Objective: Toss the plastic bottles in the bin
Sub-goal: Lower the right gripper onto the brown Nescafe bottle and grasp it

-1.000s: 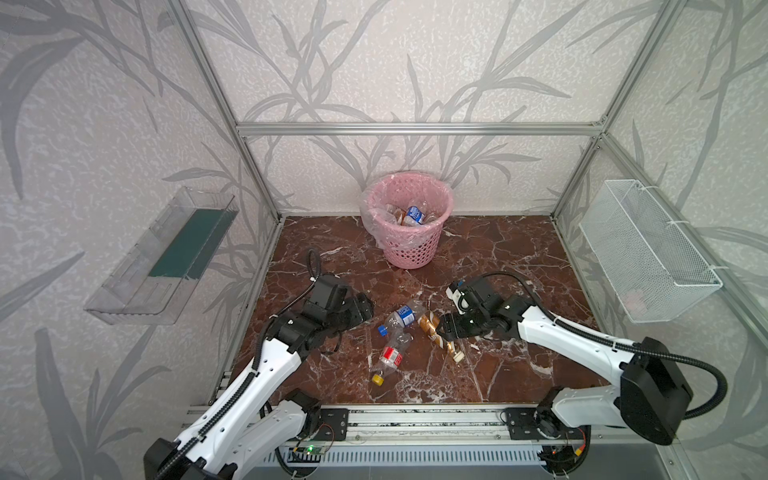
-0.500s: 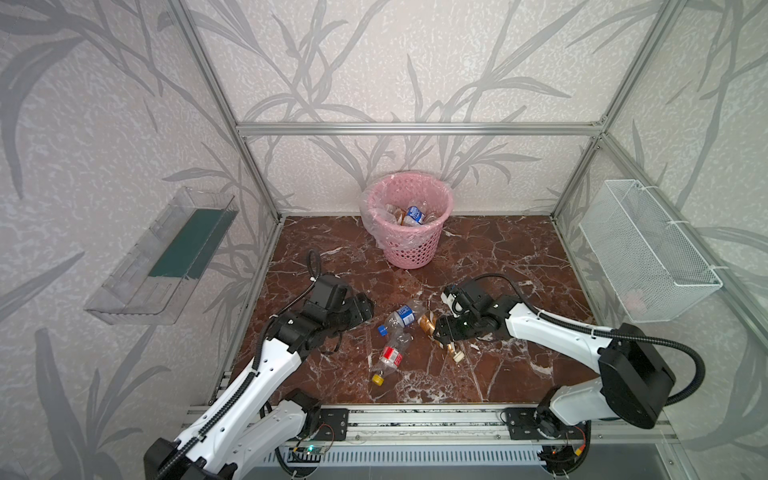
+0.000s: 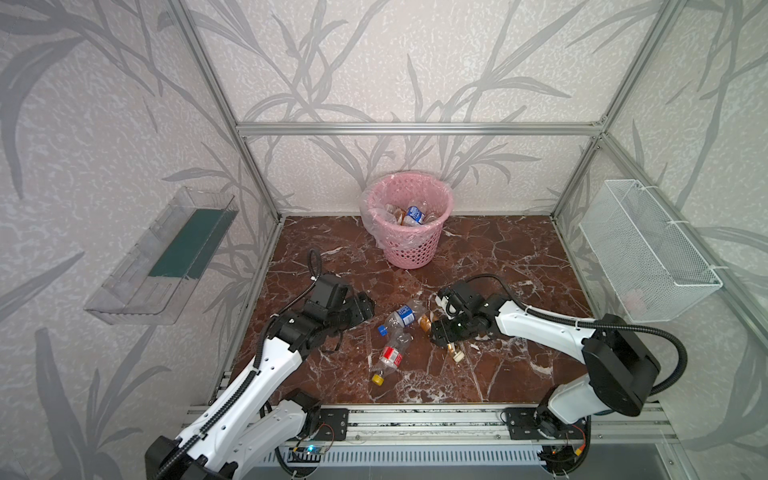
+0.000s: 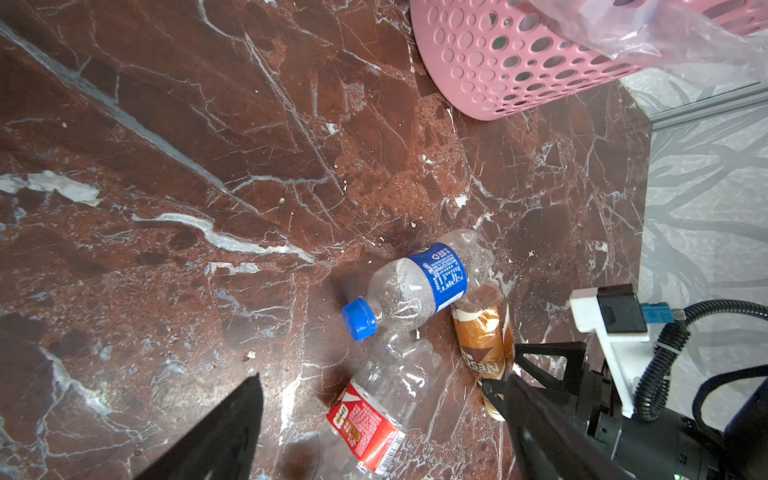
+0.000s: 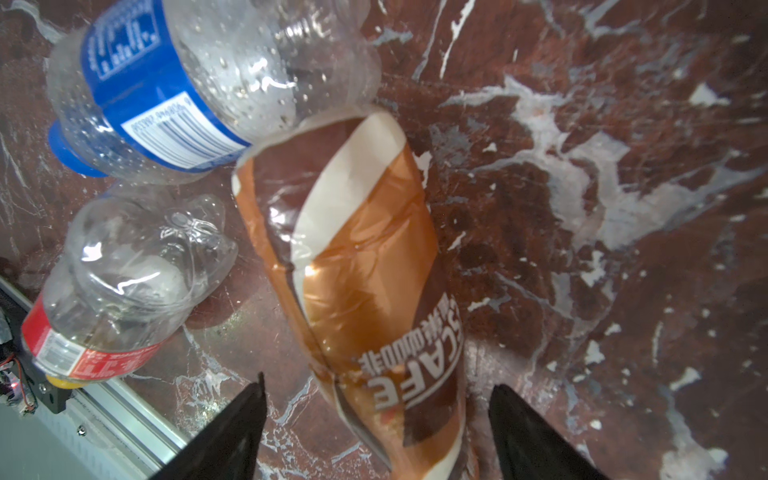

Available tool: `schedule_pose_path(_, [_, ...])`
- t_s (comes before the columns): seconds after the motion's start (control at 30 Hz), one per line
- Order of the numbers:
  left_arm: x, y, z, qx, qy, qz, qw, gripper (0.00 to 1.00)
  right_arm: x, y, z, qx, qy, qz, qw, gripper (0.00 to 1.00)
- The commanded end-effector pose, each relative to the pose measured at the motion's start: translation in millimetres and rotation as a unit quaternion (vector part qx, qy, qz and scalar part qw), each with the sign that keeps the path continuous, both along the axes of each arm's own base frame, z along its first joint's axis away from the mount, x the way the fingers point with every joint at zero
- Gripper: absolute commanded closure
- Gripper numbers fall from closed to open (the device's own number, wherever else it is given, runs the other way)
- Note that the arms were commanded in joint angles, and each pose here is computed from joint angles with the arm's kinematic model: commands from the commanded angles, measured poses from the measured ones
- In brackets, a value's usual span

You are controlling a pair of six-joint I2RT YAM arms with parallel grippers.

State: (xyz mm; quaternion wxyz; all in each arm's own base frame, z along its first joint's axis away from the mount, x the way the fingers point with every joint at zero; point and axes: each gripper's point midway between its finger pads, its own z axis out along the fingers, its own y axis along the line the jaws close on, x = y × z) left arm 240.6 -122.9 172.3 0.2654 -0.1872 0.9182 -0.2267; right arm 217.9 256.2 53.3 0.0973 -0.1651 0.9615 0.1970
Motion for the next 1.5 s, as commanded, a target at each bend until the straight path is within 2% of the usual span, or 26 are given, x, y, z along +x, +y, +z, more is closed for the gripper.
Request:
schedule_pose_path(0.0, [-0.1,2.6,-1.0,0.002,-0.001,0.003,1.000,0.10,8.8,5.8,3.7,-0.005,-0.017,0.008,1.000,0.17])
schedule_pose_path(0.17, [-2.0,4.2,-0.7,0.004,-0.002,0.004,1.000,0.10,14.0,7.1,-1.4,-0.017,-0.019,0.013,1.000,0.20])
schedule_pose_path(0.53, [-3.1,5.7,-1.8,0.005,-0.001,0.007,1.000,0.10,23.9,-7.0,-8.0,-0.064,-0.033,-0.005,0.997,0.33])
schedule_pose_path(0.9, [-5.3,7.6,-1.1,0.006,-0.001,0.010,1.000,0.10,17.8,-32.2,-15.6,-0.059,-0.020,-0.045,0.997,0.45])
schedule_pose_path(1.47, [2.4,-1.4,-8.2,0.000,0.015,0.002,1.000,0.10,-9.4,-73.8,0.3,-0.017,-0.018,-0.112,0.993,0.47])
